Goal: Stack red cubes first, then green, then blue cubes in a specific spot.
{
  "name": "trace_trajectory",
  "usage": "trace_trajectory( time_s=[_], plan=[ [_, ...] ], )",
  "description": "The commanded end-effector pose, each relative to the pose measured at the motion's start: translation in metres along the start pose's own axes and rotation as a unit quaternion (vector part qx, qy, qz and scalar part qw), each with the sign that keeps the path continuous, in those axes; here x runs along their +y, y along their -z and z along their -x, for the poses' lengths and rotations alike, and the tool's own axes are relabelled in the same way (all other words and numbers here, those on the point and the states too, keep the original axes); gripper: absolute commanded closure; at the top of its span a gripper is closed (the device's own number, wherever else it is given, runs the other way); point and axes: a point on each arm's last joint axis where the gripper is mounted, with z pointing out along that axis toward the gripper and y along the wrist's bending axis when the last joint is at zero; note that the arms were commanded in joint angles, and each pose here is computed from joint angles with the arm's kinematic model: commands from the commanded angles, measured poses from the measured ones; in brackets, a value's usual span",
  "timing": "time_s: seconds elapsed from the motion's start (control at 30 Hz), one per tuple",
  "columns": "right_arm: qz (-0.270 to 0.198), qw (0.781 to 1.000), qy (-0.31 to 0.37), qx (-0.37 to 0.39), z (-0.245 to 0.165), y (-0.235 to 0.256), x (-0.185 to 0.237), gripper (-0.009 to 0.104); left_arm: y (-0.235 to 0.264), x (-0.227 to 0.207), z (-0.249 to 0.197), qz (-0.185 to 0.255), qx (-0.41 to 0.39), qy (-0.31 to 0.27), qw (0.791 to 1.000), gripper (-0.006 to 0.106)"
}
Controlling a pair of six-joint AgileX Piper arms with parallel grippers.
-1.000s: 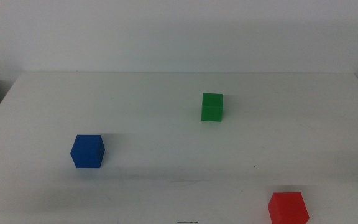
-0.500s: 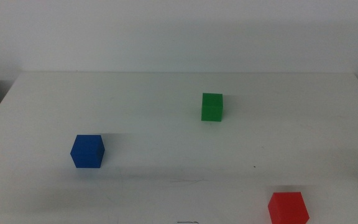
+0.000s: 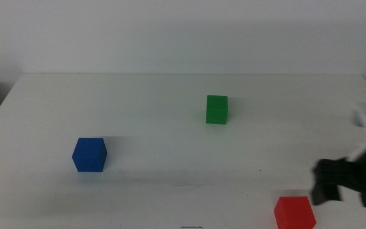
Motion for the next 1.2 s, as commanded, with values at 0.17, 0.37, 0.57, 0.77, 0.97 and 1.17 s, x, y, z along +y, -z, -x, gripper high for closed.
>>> trace_trajectory(
  time_s=[0.17, 0.37, 0.57, 0.77, 0.97, 1.17],
  plan=[
    [-0.008, 1.0, 0.022, -0.008, 0.029, -0.022, 0.039, 0.013, 0.002, 0.0, 0.01, -0.004, -0.053, 0.004, 0.999, 0.01],
    [-0.017, 0.999, 0.013, 0.039, 0.037, -0.055, 0.045, 0.013, 0.002, 0.0, 0.01, -0.004, -0.053, 0.004, 0.999, 0.01],
    [-0.023, 0.998, 0.013, 0.051, 0.041, -0.073, 0.048, 0.014, 0.002, 0.0, 0.01, -0.004, -0.053, 0.004, 0.999, 0.01],
    [-0.033, 0.997, 0.014, 0.065, 0.042, -0.084, 0.047, 0.019, 0.002, 0.0, 0.01, -0.004, -0.053, 0.004, 0.999, 0.01],
    [-0.041, 0.996, 0.02, 0.082, 0.042, -0.094, 0.047, 0.028, 0.002, 0.0, 0.01, -0.004, -0.053, 0.004, 0.999, 0.01],
    [-0.049, 0.995, 0.023, 0.086, 0.042, -0.096, 0.046, 0.053, 0.002, 0.0, 0.01, -0.004, -0.053, 0.004, 0.999, 0.01]
  ],
)
